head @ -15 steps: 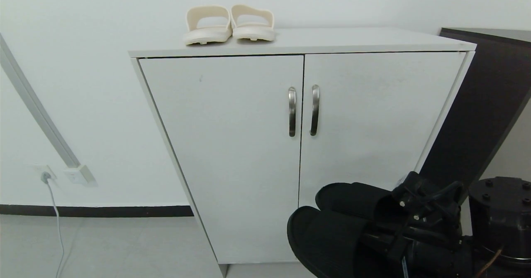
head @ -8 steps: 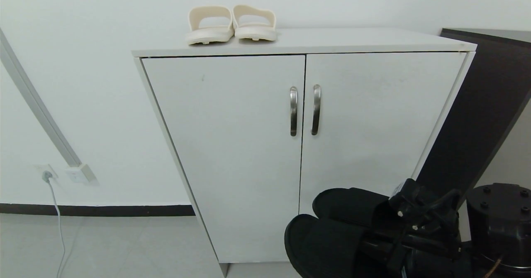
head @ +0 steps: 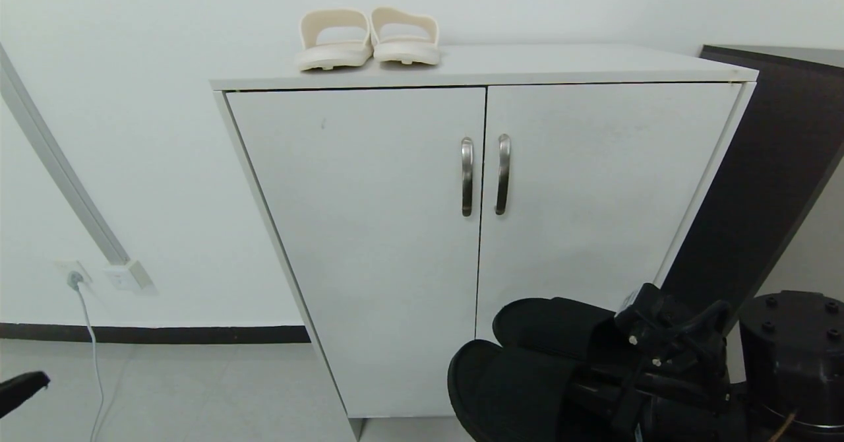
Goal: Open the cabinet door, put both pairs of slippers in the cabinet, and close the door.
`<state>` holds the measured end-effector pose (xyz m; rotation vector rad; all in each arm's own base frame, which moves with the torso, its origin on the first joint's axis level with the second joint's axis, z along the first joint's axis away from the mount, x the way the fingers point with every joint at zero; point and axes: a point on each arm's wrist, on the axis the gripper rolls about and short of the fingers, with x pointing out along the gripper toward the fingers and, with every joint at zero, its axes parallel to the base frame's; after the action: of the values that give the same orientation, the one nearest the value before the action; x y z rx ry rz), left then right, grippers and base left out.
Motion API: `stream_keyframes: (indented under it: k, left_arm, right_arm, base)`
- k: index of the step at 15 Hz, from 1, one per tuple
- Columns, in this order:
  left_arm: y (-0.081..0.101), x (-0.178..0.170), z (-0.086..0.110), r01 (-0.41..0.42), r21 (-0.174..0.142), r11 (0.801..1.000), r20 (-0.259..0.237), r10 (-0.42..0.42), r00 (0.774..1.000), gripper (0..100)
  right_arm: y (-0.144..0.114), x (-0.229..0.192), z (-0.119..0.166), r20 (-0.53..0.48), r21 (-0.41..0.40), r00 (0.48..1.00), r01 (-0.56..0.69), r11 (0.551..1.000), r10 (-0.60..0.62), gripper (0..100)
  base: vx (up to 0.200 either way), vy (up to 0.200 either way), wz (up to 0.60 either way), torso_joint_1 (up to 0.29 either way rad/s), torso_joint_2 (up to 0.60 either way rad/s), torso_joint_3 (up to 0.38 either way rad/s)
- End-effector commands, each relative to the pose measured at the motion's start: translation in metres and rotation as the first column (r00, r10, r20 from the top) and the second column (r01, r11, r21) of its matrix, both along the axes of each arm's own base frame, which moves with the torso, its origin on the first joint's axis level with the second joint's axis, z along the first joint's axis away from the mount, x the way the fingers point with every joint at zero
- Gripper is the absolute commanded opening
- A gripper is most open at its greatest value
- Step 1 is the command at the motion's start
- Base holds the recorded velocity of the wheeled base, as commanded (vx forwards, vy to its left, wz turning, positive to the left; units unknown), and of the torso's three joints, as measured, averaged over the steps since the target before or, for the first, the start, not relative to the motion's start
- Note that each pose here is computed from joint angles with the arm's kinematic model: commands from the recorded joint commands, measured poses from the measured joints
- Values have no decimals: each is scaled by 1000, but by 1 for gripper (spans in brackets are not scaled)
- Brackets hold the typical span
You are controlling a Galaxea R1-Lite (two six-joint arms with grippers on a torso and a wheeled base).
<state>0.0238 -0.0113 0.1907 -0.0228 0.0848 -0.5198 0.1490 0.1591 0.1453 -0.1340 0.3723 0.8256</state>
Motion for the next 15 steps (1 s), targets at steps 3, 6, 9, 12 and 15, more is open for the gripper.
stream_keyframes:
  k: [3, 6, 9, 12, 15]
  left_arm:
    - [-12, 56, 15, 180, -108, 978, -92, -190, 977, 100]
    - [-27, 82, 19, 274, -105, 956, -104, -285, 953, 100]
    - [-56, 110, 28, 298, -89, 950, -113, -307, 945, 100]
    - [-101, 124, 41, 346, -92, 934, -69, -353, 933, 100]
    - [-133, 131, 45, 392, -84, 916, -80, -399, 914, 100]
  right_arm:
    - [0, 0, 1, 2, 5, 1000, 0, 1000, 0, 0]
    - [1, -1, 1, 4, 5, 1000, -7, 1000, 7, 0]
    - [0, -2, 3, 12, 10, 1000, 0, 1000, -1, 0]
    - [-3, -4, 9, 23, 31, 1000, -4, 1000, 3, 0]
    - [1, -7, 2, 3, 12, 1000, -24, 1000, 24, 0]
  base:
    - [0, 0, 0, 0, 0, 0]
    - [0, 0, 0, 0, 0, 0]
    - [0, 0, 0, 0, 0, 0]
    - [0, 0, 0, 0, 0, 0]
    - [0, 0, 0, 0, 0, 0]
